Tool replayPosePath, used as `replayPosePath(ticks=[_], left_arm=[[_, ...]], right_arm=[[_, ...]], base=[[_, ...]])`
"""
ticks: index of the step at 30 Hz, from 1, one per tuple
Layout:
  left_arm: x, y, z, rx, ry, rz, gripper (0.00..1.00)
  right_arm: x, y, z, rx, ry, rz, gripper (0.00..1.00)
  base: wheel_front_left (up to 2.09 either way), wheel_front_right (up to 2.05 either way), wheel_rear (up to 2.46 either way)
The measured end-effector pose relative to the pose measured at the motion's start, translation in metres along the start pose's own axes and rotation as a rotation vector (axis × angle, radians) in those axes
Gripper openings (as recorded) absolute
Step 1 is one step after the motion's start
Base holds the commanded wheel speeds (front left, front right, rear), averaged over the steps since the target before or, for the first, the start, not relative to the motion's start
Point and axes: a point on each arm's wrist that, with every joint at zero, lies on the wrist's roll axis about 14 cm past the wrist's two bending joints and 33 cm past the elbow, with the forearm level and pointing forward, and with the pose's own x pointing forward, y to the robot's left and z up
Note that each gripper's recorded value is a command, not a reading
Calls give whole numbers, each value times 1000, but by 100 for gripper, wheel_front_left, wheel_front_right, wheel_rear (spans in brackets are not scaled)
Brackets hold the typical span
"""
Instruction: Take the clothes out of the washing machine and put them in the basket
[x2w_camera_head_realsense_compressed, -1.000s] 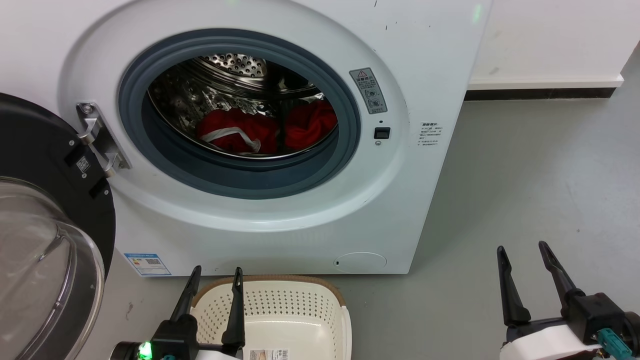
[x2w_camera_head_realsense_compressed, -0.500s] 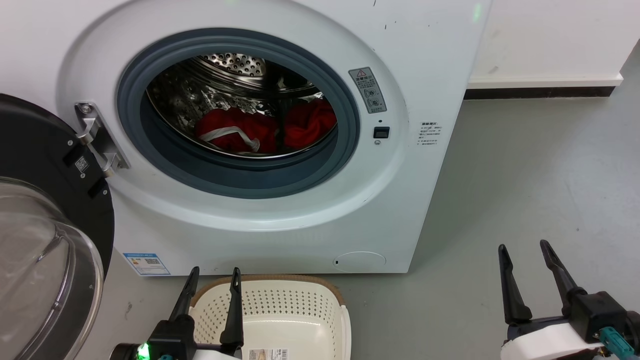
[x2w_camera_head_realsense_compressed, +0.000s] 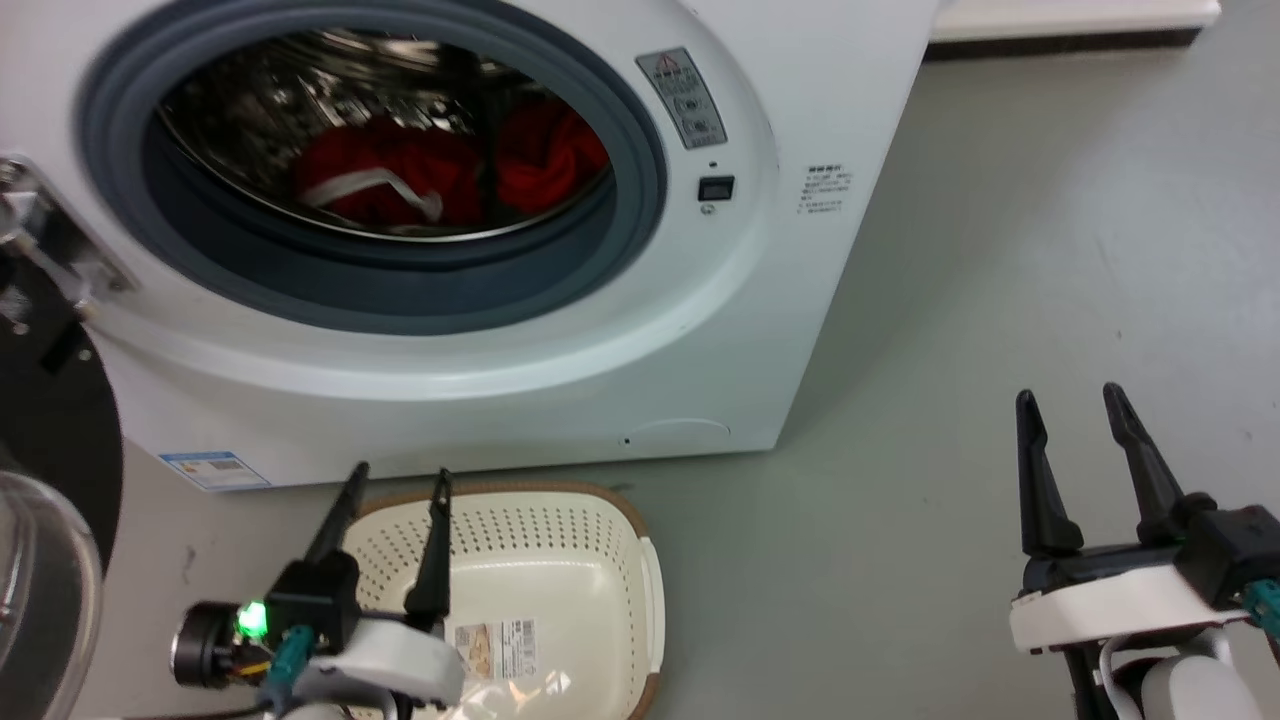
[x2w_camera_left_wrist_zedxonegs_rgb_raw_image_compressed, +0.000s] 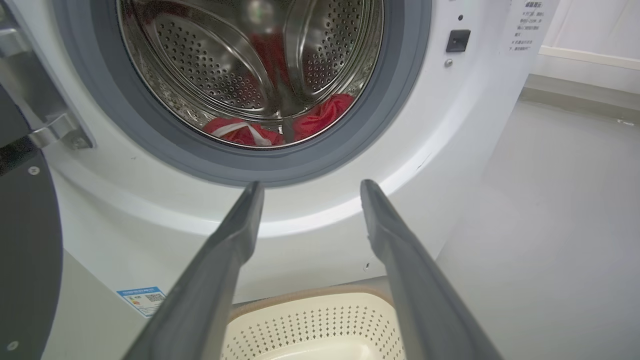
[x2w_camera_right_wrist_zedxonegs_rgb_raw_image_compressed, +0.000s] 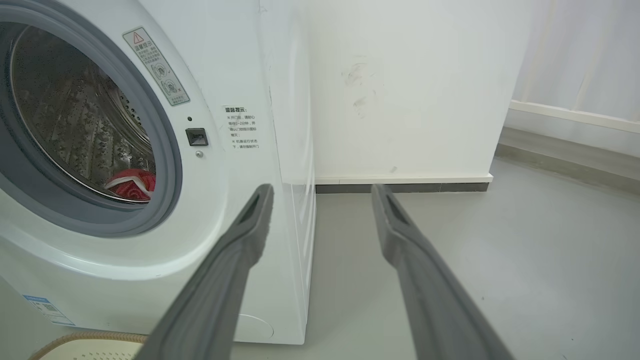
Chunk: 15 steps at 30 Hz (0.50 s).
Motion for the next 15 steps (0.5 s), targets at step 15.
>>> replayPosePath(ticks=[15], left_arm=[[238,55,-24,208,114,-102,100]], right_arm=[[31,-51,-88,-1,213,-148,100]], base=[[0,0,0]])
